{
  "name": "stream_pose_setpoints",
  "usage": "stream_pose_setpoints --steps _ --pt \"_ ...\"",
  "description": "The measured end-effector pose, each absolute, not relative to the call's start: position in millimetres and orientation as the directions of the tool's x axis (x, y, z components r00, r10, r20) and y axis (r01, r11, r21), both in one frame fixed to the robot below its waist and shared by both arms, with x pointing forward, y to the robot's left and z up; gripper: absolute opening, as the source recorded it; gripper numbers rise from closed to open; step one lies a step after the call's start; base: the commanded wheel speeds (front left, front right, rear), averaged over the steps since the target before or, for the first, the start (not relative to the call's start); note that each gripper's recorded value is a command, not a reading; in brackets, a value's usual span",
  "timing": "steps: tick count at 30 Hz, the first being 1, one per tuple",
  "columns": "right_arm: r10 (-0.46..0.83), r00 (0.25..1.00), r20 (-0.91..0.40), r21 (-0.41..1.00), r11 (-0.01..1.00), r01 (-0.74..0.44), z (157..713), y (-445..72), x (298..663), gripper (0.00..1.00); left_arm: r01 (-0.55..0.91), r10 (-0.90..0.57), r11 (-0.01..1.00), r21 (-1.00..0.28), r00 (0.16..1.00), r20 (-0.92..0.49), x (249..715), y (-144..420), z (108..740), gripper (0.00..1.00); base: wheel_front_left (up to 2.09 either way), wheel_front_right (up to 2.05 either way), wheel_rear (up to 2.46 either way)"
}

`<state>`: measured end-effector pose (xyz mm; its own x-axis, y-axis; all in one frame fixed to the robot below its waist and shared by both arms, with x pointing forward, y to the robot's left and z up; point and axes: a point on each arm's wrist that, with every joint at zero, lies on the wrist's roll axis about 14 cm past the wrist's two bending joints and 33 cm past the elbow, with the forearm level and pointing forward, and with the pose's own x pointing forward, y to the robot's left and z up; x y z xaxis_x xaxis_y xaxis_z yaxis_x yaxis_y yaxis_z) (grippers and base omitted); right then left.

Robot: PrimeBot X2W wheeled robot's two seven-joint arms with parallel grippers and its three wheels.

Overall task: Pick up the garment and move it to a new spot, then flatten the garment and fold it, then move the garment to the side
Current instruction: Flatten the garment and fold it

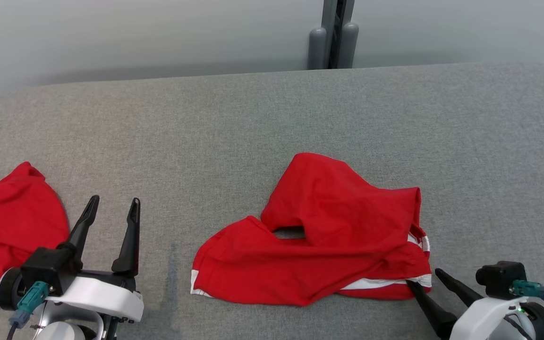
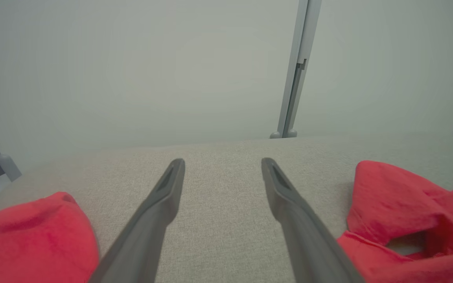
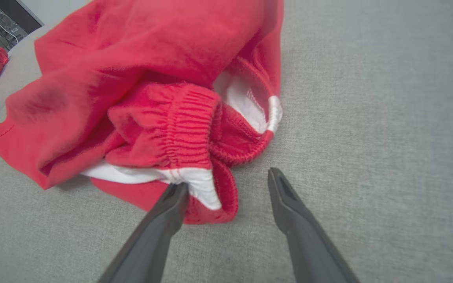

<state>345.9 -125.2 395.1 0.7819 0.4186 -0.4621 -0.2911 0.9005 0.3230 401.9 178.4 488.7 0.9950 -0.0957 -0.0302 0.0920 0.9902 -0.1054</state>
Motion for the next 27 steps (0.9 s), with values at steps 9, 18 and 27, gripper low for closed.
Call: stream_pose_setpoints --steps 9,18,27 --pt "0.388 0.825 -0.410 0.291 0.913 -0.285 423.6 -151.5 340.1 1.00 0.093 -0.096 0.991 -0.096 0.995 -0.023 397.9 178.8 493.9 1.00 0.00 0.00 0.00" --pt "0.411 0.868 -0.279 0.223 0.907 -0.358 475.9 -147.5 345.8 1.00 0.074 -0.075 0.993 -0.094 0.997 -0.013 392.3 183.6 499.2 1.00 0.00 0.00 0.00" --pt "0.337 0.938 0.076 0.112 0.932 -0.344 548.2 -143.4 371.5 1.00 0.049 -0.044 0.995 -0.088 0.997 0.057 390.7 189.7 521.3 1.00 0.00 0.00 0.00"
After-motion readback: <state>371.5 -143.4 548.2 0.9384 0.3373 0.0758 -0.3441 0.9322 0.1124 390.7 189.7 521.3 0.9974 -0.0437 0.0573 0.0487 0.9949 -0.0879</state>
